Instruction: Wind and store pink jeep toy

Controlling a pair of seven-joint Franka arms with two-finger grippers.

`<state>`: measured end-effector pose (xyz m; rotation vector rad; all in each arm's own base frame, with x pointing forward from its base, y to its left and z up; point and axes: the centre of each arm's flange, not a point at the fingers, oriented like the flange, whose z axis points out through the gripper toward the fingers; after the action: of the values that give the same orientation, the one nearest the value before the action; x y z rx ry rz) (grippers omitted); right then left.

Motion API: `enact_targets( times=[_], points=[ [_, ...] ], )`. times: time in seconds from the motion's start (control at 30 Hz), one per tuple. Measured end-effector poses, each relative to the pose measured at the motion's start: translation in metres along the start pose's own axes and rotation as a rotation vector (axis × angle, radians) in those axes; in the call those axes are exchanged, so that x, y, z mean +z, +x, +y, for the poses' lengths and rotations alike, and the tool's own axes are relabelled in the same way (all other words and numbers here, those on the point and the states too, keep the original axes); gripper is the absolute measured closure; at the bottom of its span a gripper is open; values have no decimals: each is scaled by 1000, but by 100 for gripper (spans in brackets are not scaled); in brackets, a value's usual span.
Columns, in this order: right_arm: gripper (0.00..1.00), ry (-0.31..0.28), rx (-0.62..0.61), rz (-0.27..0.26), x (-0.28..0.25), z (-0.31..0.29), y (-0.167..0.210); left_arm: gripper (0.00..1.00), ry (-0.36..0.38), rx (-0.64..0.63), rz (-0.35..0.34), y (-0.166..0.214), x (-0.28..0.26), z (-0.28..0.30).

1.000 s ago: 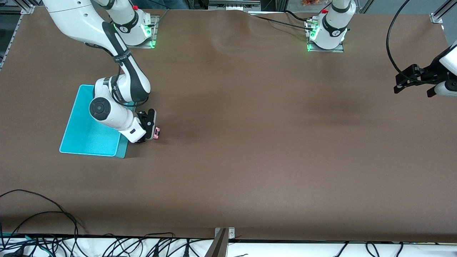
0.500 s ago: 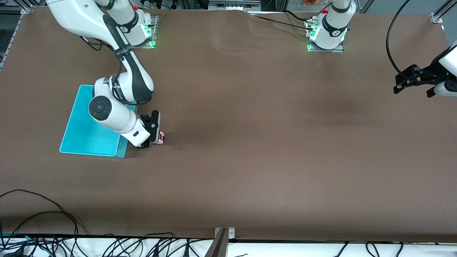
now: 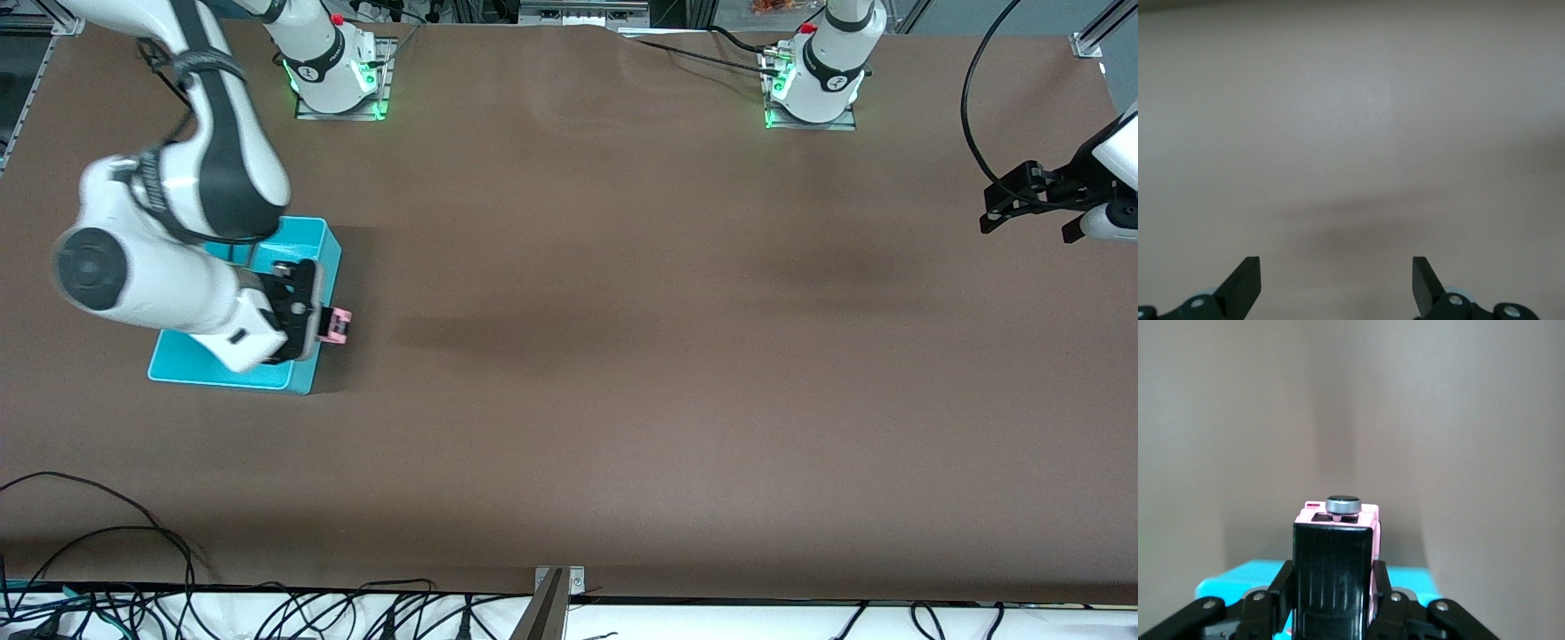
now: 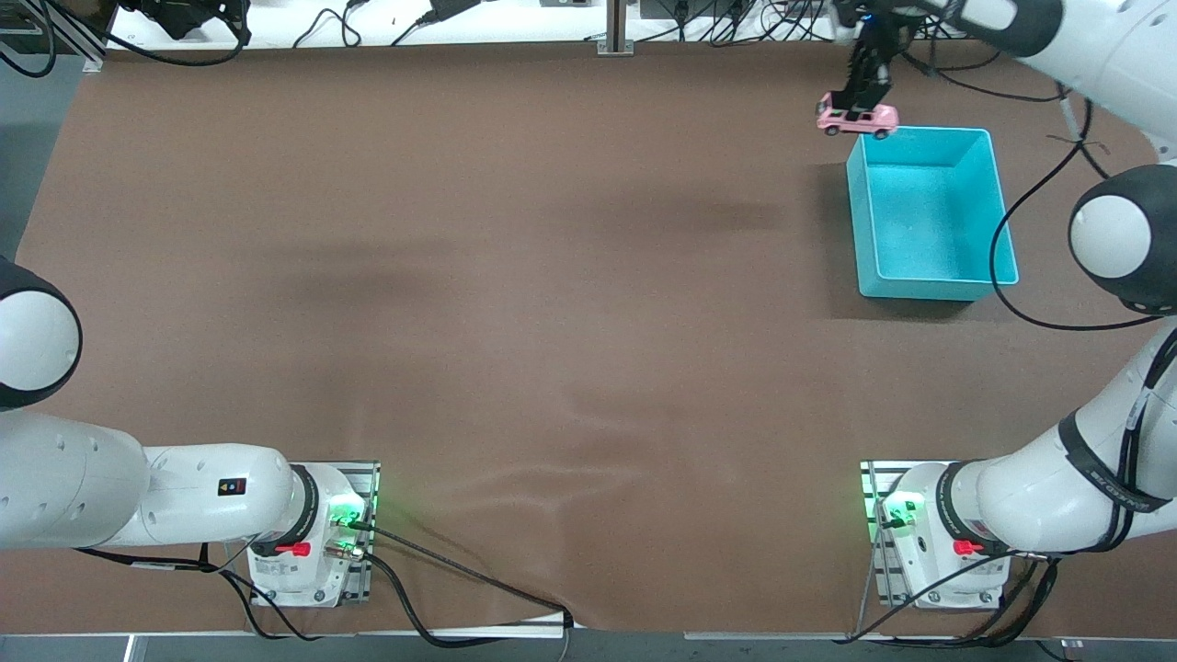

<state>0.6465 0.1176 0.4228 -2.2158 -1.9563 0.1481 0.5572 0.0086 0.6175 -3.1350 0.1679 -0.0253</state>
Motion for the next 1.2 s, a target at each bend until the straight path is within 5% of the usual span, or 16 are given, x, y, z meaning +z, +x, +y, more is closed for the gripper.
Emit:
enact_targets(
  times=[0.43,0.7,1.2],
  points=[
    [50,107,-26,3,-30,-9,-117,0,0,0,0,0,0,0],
    [50,185,-79,13,28,-9,-162,0,0,0,0,0,0,0],
    [50,185,-65,20,160,-42,-185,0,0,0,0,0,0,0]
  ],
)
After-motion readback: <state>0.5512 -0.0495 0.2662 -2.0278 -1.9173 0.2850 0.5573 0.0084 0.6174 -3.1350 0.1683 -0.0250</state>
